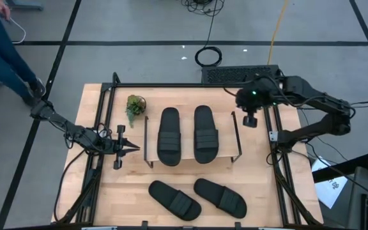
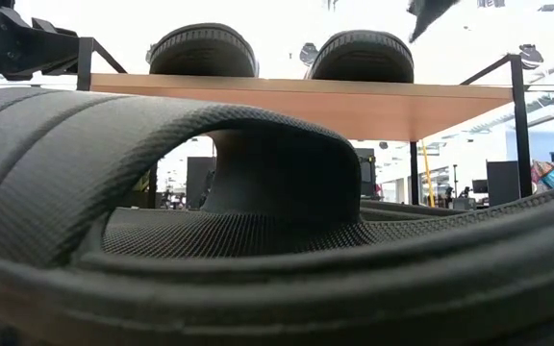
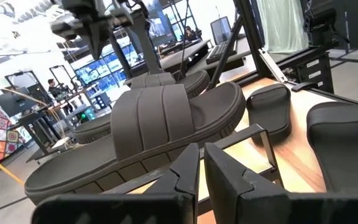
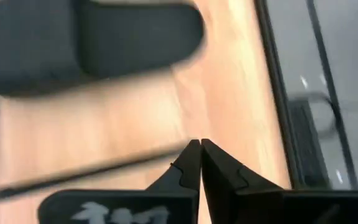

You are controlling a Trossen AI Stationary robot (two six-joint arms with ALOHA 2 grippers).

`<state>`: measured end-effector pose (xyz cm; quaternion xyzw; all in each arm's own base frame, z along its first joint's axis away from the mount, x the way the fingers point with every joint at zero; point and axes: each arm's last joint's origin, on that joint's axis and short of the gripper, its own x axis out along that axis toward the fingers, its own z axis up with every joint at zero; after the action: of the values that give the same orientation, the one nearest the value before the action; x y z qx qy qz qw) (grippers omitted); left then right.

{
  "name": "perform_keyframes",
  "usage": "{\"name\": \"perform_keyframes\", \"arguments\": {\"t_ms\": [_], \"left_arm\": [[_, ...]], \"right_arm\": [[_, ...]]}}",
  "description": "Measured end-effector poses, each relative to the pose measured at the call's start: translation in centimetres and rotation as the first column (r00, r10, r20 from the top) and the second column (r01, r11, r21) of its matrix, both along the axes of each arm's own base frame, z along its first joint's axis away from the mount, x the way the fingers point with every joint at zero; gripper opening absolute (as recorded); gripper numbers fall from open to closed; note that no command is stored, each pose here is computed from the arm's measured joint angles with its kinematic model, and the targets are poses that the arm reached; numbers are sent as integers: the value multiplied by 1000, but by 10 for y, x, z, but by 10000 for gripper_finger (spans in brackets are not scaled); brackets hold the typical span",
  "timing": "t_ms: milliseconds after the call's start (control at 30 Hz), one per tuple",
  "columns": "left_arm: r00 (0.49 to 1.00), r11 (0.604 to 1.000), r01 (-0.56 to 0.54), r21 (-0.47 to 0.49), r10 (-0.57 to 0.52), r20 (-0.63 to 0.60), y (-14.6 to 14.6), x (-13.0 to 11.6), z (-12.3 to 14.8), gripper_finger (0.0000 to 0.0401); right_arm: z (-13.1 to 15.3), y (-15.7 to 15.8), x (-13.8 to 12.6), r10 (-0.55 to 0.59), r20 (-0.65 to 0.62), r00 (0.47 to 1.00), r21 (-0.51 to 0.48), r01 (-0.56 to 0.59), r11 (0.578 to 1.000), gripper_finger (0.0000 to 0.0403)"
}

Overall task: Pick and place slides into the shelf
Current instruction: Adjust the shelf

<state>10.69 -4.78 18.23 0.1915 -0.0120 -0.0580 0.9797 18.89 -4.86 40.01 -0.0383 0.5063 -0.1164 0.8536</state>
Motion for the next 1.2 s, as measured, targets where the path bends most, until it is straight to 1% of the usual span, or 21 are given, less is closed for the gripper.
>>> {"name": "perform_keyframes", "arguments": {"t_ms": [133, 200, 300, 400, 500, 567, 633, 800, 900, 967, 1067, 1200], "left_arm": [[1000, 1000, -3, 0, 3, 0, 0, 0, 0, 33], [1000, 1000, -4, 0, 4, -1, 0, 0, 0, 33], [1000, 1000, -18, -12, 18, -2, 1, 0, 0, 33], [996, 994, -94, -52, 93, -16, 3, 0, -1, 33], [977, 974, -208, -84, 204, -53, 6, 0, -5, 33], [963, 955, -269, -126, 262, -67, 8, 0, -6, 33], [958, 945, -287, -154, 279, -70, 8, 0, -6, 33], [958, 941, -288, -179, 283, -49, 9, 0, -3, 33], [942, 923, -336, -187, 334, -47, 11, 0, -3, 33], [927, 905, -374, -201, 372, -49, 14, 1, -3, 33], [915, 887, -402, -226, 400, -56, 17, 2, -3, 33], [910, 876, -413, -248, 409, -72, 20, 3, -5, 32]], "right_arm": [[-22, 4, -22, -104, -5, 995, 25, 104, 994, 1], [-37, 6, -30, -153, 16, 988, 53, 152, 987, 1], [-62, 10, -35, -202, 61, 978, 162, 190, 968, 1], [-86, 13, -39, -248, 81, 965, 229, 224, 947, 0], [-105, 16, -47, -276, 47, 960, 245, 257, 935, 0], [-115, 17, -50, -299, 35, 954, 259, 280, 924, 0], [-121, 17, -52, -319, 40, 947, 272, 297, 915, 0], [-126, 17, -48, -315, 114, 942, 288, 272, 918, 0], [-128, 17, -43, -289, 136, 948, 320, 234, 918, 0], [-131, 16, -40, -289, 133, 948, 321, 235, 917, 0], [-136, 17, -38, -282, 110, 953, 319, 235, 918, 0], [-139, 21, -36, -271, 95, 958, 329, 227, 917, 0]]}}
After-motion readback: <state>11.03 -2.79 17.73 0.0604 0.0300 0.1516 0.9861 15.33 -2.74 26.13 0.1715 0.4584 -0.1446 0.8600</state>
